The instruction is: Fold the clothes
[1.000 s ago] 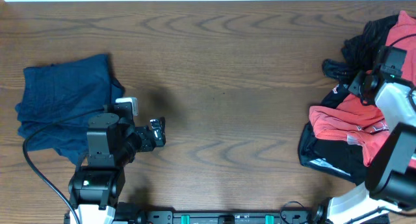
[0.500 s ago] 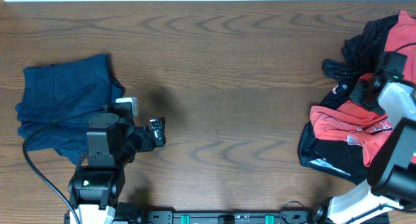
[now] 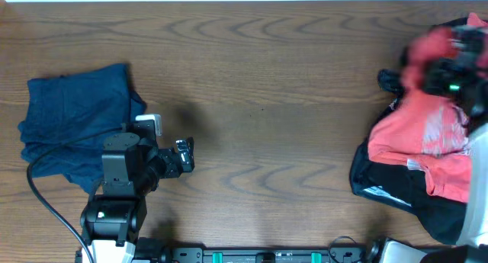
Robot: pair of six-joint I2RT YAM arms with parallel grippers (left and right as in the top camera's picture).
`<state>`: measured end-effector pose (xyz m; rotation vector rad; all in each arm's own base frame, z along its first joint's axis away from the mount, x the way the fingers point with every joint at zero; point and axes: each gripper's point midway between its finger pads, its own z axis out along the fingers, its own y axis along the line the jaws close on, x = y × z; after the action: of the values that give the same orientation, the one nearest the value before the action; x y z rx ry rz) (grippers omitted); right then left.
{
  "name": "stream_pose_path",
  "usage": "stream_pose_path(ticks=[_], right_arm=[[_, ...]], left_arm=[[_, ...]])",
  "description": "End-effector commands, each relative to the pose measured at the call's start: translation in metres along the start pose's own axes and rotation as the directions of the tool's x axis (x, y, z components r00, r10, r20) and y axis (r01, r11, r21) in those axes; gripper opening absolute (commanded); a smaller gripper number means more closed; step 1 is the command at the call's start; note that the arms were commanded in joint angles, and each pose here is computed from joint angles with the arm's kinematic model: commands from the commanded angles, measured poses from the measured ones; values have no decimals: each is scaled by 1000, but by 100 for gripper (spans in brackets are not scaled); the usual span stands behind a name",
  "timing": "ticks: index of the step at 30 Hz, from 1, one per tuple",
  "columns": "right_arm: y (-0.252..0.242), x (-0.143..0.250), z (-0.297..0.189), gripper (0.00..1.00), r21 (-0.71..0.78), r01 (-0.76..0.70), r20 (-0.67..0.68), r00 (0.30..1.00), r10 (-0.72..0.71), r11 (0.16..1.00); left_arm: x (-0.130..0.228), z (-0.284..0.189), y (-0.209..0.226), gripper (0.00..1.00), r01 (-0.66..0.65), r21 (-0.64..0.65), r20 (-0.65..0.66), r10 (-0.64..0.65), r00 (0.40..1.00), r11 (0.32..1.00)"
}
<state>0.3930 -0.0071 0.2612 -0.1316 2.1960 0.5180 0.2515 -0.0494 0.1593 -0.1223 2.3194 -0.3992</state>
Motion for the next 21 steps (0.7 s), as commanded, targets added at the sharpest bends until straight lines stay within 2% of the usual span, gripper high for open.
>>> stream_pose_path(ticks=[1,3,6,9,11,13,14,16,19,21], right_arm=[[155,7,-13,1,-604,319,163,946,-279,730],[179,26,9,1,-595,361,116,923,-368,718],[198,56,47,2,-506,436,8,865,-501,744],[196,70,79,9,-367,492,-87,827,-555,790],[176,63,97,18,-176,455,-153,863,-481,873],[153,51,102,25,9,380,-165,913,-374,925],[144,46,102,33,72,348,-159,929,-334,935],[117,30,92,57,212,240,-116,969,-220,947],[93,17,73,62,277,123,-66,992,-109,953],[71,14,56,69,326,41,-46,999,-27,945]], left_arm=[[-9,-4,-4,98,8,15,21,-8,1000,1000],[-9,-4,-4,98,8,15,21,-8,1000,1000],[-9,-4,-4,98,8,15,21,-8,1000,1000],[-9,-4,-4,98,8,15,22,-8,1000,1000],[-9,-4,-4,98,8,15,22,-8,1000,1000],[-9,-4,-4,98,8,15,22,-8,1000,1000],[-9,-4,-4,98,8,16,22,-8,1000,1000],[-9,-4,-4,98,24,17,21,-25,999,1000],[-7,-5,-10,98,94,52,7,-95,995,994],[-6,-3,-16,98,182,85,-10,-182,983,980]])
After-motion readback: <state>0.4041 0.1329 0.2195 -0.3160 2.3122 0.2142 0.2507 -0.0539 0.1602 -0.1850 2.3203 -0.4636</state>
